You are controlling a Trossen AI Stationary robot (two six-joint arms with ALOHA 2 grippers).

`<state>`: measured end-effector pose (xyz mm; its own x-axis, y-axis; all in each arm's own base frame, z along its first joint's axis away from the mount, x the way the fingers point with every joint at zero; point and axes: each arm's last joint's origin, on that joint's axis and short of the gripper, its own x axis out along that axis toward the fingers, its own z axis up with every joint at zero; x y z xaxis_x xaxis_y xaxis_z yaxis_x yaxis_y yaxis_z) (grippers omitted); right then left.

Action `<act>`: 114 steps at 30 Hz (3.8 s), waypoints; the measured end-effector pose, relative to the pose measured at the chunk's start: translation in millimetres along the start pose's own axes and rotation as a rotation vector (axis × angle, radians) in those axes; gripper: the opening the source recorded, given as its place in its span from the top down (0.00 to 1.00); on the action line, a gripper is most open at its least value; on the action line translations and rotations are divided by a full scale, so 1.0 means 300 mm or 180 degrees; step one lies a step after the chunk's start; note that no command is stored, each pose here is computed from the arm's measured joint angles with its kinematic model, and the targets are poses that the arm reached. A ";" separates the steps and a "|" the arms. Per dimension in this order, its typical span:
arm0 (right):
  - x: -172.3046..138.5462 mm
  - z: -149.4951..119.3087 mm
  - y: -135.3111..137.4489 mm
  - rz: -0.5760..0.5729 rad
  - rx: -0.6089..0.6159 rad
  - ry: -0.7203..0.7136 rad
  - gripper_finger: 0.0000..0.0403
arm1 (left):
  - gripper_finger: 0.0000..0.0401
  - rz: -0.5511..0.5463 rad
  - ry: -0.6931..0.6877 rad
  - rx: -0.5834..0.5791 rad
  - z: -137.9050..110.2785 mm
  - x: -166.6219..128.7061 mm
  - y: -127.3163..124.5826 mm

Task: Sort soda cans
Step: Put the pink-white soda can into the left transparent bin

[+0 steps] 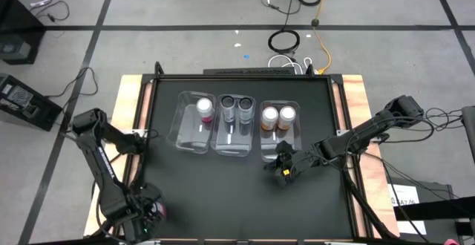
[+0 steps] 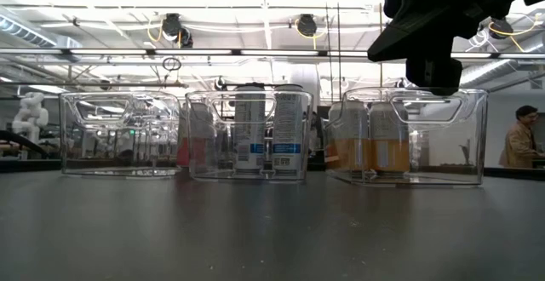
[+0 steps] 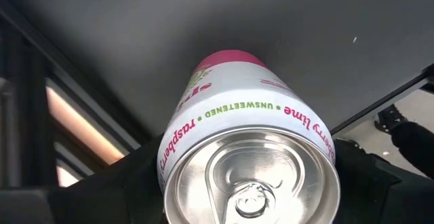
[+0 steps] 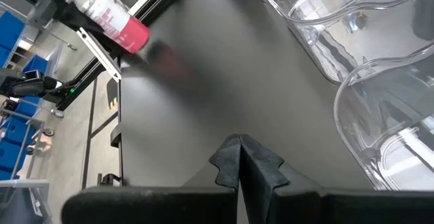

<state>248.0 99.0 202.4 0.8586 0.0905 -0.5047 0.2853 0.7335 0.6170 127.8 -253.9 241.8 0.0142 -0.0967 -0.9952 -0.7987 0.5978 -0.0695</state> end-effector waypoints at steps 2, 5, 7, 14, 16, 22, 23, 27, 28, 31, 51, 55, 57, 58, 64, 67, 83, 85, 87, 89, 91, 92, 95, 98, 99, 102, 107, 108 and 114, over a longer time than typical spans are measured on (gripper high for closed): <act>0.000 0.000 0.000 0.0000 0.0000 0.0000 1.00 | 0.23 -0.0011 0.0008 -0.0019 0.011 -0.022 0.012; 0.000 0.000 0.000 0.0000 -0.0011 0.0001 1.00 | 0.23 -0.0026 0.0024 -0.0060 0.032 -0.057 0.032; 0.000 0.000 0.000 0.0000 -0.0014 0.0000 1.00 | 0.23 -0.0068 0.0040 -0.0095 0.049 -0.082 0.043; 0.000 0.000 0.000 0.0000 -0.0146 0.0000 1.00 | 0.23 -0.0339 -0.0095 -0.0297 0.133 -0.180 0.095; 0.000 0.000 0.000 0.0000 -0.0166 0.0000 1.00 | 0.23 -0.0385 -0.0163 -0.0332 0.163 -0.204 0.111; 0.000 0.000 0.000 0.0000 -0.0167 0.0000 1.00 | 0.23 -0.0589 -0.0312 -0.0328 0.257 -0.270 0.152; 0.000 0.000 0.000 0.0000 -0.0167 0.0000 1.00 | 0.23 -0.0648 -0.0376 -0.0330 0.273 -0.280 0.158; 0.000 0.000 0.000 0.0000 -0.0167 0.0000 1.00 | 0.23 -0.0829 -0.0647 -0.0386 0.338 -0.320 0.188; 0.000 0.000 0.000 0.0000 -0.0167 0.0000 1.00 | 0.23 -0.0845 -0.0710 -0.0409 0.354 -0.328 0.197; 0.000 0.000 0.000 0.0000 -0.0179 0.0001 1.00 | 0.23 -0.0896 -0.0921 -0.0447 0.405 -0.354 0.226; 0.000 0.000 0.000 0.0001 -0.0227 0.0002 1.00 | 0.23 -0.0321 -0.1510 -0.0251 0.740 -0.399 0.352; 0.000 0.000 0.000 0.0001 -0.0226 0.0001 1.00 | 0.23 -0.0163 -0.1259 -0.0007 0.814 -0.374 0.360; 0.000 0.000 0.000 0.0001 -0.0212 0.0001 1.00 | 0.23 -0.0081 -0.1141 0.0128 0.852 -0.359 0.364; 0.000 0.000 0.000 0.0001 -0.0211 0.0001 1.00 | 0.23 -0.0042 -0.1083 0.0197 0.871 -0.351 0.367; 0.000 0.000 0.000 0.0000 -0.0139 0.0002 1.00 | 0.23 0.0219 -0.0756 0.0789 0.967 -0.304 0.391; -0.001 -0.005 0.003 0.0011 -0.0107 0.0013 1.00 | 0.23 0.0320 -0.0637 0.1009 1.002 -0.287 0.408; -0.004 -0.011 0.008 -0.0019 -0.0115 -0.0039 1.00 | 0.23 0.0467 -0.0420 0.1379 1.196 -0.182 0.465; -0.004 -0.011 0.008 -0.0019 -0.0113 -0.0039 1.00 | 0.23 0.0486 -0.0346 0.1388 1.216 -0.163 0.471; -0.004 -0.011 0.008 -0.0019 -0.0101 -0.0039 1.00 | 0.23 0.0505 -0.0271 0.1422 1.231 -0.147 0.477; -0.004 -0.011 0.008 -0.0019 -0.0101 -0.0039 1.00 | 0.23 0.0515 -0.0229 0.1454 1.245 -0.133 0.482; -0.004 -0.011 0.008 -0.0019 -0.0101 -0.0039 1.00 | 0.23 0.0500 -0.0284 0.1427 1.263 -0.125 0.486; -0.004 -0.011 0.008 -0.0019 -0.0100 -0.0039 1.00 | 0.23 0.0479 -0.0346 0.1415 1.271 -0.126 0.487; -0.004 -0.011 0.008 -0.0018 -0.0100 -0.0040 1.00 | 0.23 0.0439 -0.0509 0.1409 1.290 -0.129 0.490; -0.004 -0.011 0.008 -0.0017 -0.0099 -0.0039 1.00 | 0.23 0.0428 -0.0519 0.1424 1.295 -0.131 0.501; -0.004 -0.011 0.008 -0.0018 -0.0099 -0.0040 1.00 | 0.23 0.0411 -0.0486 0.1426 1.294 -0.131 0.506; -0.004 -0.011 0.008 -0.0018 -0.0099 -0.0040 1.00 | 0.23 0.0382 -0.0442 0.1367 1.293 -0.117 0.520; -0.004 -0.011 0.008 -0.0019 -0.0100 -0.0039 1.00 | 0.23 0.0335 -0.0356 0.1305 1.277 -0.063 0.540; -0.004 -0.011 0.008 -0.0018 -0.0100 -0.0040 1.00 | 0.23 0.0335 -0.0344 0.1303 1.275 -0.056 0.541; -0.004 -0.011 0.008 -0.0021 -0.0112 -0.0041 1.00 | 0.21 0.0341 -0.0404 0.1300 1.276 -0.055 0.541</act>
<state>246.3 102.9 202.4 0.8622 0.0773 -0.5007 0.2759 0.7572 0.5920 228.2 149.3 220.4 0.0383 0.0662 -0.9971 -0.4966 0.8671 0.0385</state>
